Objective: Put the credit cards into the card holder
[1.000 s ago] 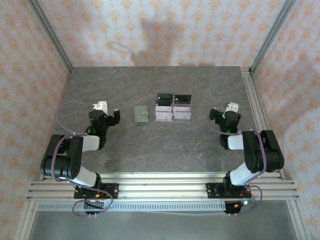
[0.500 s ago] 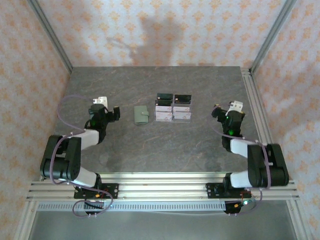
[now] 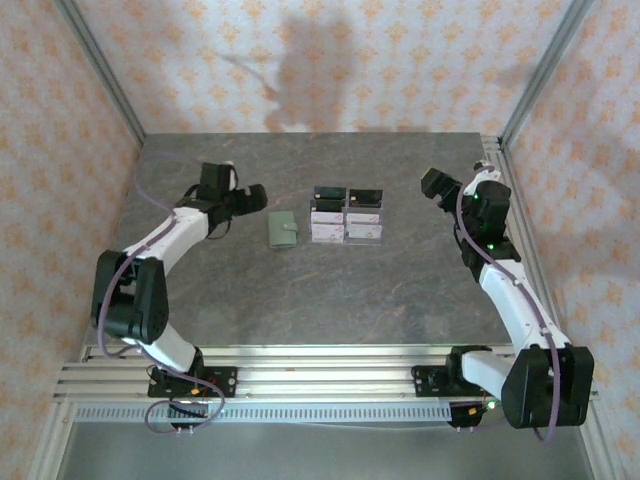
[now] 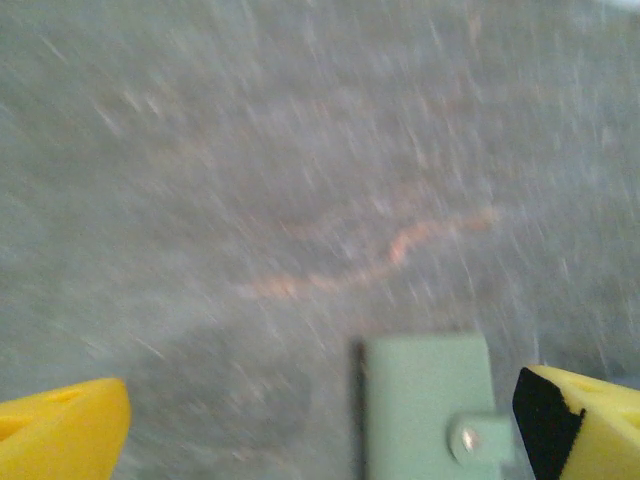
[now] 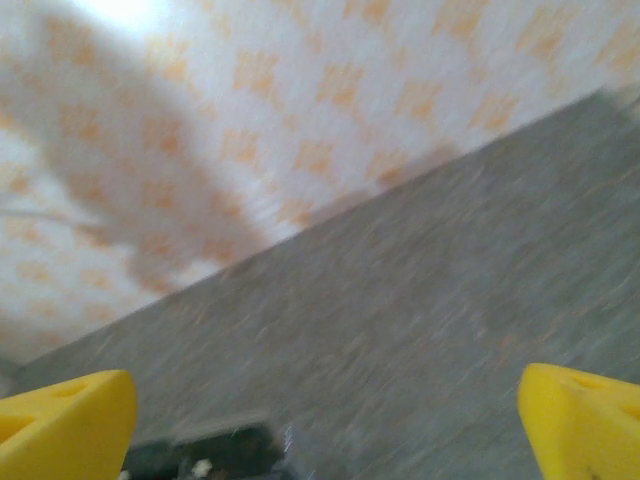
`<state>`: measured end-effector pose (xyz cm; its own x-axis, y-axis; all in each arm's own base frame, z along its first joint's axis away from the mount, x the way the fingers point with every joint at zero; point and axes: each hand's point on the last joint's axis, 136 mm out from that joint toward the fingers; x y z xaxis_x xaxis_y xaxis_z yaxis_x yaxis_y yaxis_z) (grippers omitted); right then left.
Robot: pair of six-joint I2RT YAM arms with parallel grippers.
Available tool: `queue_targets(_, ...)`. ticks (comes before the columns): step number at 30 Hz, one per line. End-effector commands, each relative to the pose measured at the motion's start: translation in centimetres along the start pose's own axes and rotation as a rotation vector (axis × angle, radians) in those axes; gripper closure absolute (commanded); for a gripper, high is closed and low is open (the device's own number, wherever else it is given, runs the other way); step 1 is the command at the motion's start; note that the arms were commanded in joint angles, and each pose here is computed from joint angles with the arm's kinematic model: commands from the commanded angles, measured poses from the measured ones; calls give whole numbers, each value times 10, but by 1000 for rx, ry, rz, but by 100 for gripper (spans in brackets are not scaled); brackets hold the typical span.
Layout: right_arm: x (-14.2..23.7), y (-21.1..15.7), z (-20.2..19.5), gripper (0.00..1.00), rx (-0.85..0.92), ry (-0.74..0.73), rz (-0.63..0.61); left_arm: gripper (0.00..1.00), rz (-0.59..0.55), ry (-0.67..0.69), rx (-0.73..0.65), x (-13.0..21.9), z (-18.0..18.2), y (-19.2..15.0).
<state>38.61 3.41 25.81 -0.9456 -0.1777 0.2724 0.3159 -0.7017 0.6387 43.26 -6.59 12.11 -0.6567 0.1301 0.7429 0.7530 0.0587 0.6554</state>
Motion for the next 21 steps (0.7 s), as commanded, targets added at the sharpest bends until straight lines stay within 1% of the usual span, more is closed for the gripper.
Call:
queue_targets(1,3,-46,2,7,-184,14,243,0,146,-96,73,-6,-33,-30)
queue_targets(2,3,-53,-2,8,-206,-7,262,0,156,-103,73,-9,-39,-31)
queue_targets(4,4,-69,-17,8,-230,-95,307,0,186,-107,68,-13,-51,-31)
queue_targets(6,6,-86,-30,7,-202,-191,355,0,207,-79,43,-15,-58,-33)
queue_targets(7,9,-92,-39,6,-175,-257,375,0,220,-52,30,-15,-60,-34)
queue_targets(9,11,-99,-50,1,-119,-345,401,0,234,-14,6,-18,-63,-34)
queue_targets(13,15,-84,-61,1,-69,-448,333,0,255,92,-10,-25,-57,-31)
queue_targets(16,16,-75,-52,1,-62,-415,309,0,251,149,-17,-29,-52,-25)
queue_targets(17,15,-76,-48,1,-57,-392,320,0,250,157,-24,-30,-52,-23)
queue_targets(18,18,-73,-37,1,-48,-338,312,0,259,167,-33,-31,-53,-22)
queue_targets(21,19,-71,-30,1,-87,-283,293,0,275,182,-69,-40,-58,-21)
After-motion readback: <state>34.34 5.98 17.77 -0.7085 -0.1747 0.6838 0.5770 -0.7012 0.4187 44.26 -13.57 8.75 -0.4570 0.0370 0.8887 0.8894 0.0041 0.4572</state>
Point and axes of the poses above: each hand's point on the last joint's axis, 136 mm out from that joint toward the fingers, its own x axis back along the fingers, its own z axis along the line the jaws close on, y = z × x, and after that the axes turned 15 degrees about -x, right-handed
